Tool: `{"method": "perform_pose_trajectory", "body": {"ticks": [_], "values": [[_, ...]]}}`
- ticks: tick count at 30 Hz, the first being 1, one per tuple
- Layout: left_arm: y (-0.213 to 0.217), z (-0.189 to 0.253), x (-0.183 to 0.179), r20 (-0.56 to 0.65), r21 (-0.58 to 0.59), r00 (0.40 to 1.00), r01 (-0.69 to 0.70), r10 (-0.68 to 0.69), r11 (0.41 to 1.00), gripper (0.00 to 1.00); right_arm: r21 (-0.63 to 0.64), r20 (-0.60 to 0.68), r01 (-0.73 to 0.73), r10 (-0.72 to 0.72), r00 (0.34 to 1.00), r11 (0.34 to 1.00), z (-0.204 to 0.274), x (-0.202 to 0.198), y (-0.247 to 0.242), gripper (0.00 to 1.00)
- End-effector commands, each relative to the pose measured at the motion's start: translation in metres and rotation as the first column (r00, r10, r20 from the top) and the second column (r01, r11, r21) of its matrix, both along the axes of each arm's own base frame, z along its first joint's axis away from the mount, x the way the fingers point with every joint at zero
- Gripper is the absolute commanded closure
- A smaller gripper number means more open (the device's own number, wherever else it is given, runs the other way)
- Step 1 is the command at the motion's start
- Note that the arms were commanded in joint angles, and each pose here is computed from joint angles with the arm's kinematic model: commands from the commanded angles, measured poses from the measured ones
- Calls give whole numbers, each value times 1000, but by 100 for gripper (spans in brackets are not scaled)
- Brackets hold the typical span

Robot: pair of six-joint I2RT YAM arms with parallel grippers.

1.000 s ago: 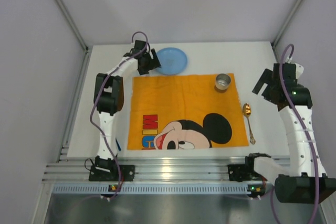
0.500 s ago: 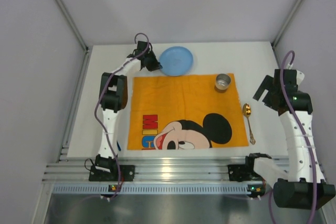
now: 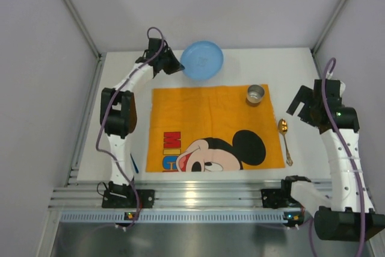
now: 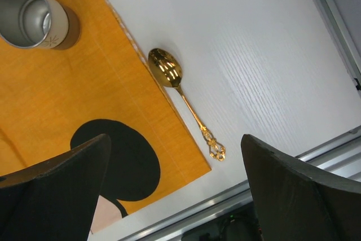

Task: Set the dinner table for one person

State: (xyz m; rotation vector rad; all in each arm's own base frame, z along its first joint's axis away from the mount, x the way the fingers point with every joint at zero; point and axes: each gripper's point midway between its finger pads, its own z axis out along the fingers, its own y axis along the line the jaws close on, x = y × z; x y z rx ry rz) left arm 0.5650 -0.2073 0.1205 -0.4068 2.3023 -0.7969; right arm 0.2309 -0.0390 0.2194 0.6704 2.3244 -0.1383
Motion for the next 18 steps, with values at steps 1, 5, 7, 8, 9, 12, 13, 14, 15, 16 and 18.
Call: {"method": "perform_pose_trajectory", "body": {"ticks": [1, 5, 7, 8, 9, 12, 13, 14, 15, 16, 18], "values": [[-5, 106, -28, 201, -33, 978, 72, -64, 997, 100, 0, 122, -50, 49, 991, 999, 34, 0, 10, 0], [-1, 89, -84, 146, 59, 985, 90, -98, 994, 100, 5, 132, -38, 37, 991, 999, 30, -10, 12, 0], [-8, 57, -124, 65, 109, 988, 130, -137, 986, 100, -20, 108, 5, -3, 994, 1000, 22, -19, 4, 0], [-7, 63, -138, 84, 149, 986, 130, -144, 980, 100, -29, 113, 16, -13, 993, 999, 21, -23, 1, 0], [-17, 42, -164, 36, 186, 983, 171, -181, 967, 100, -37, 103, 36, -32, 994, 999, 16, -27, -2, 0], [-27, 21, -215, -32, 252, 975, 223, -222, 942, 100, -1, 90, -10, 11, 996, 1000, 10, -33, 12, 0], [-29, 20, -226, -43, 239, 976, 218, -214, 946, 100, 10, 87, -22, 21, 996, 1000, 9, -34, 14, 0], [-27, 2, -241, -82, 253, 975, 220, -206, 942, 100, 25, 86, -33, 31, 996, 999, 9, -35, 17, 0], [-34, -2, -252, -88, 249, 971, 237, -222, 939, 100, 42, 67, -52, 49, 997, 998, 6, -40, 22, 0], [-34, -2, -259, -87, 237, 974, 223, -207, 946, 100, 47, 64, -58, 55, 996, 997, 7, -42, 23, 0], [-34, -16, -271, -106, 239, 974, 222, -201, 945, 100, 50, 65, -73, 70, 995, 996, 9, -45, 25, 0]]}}
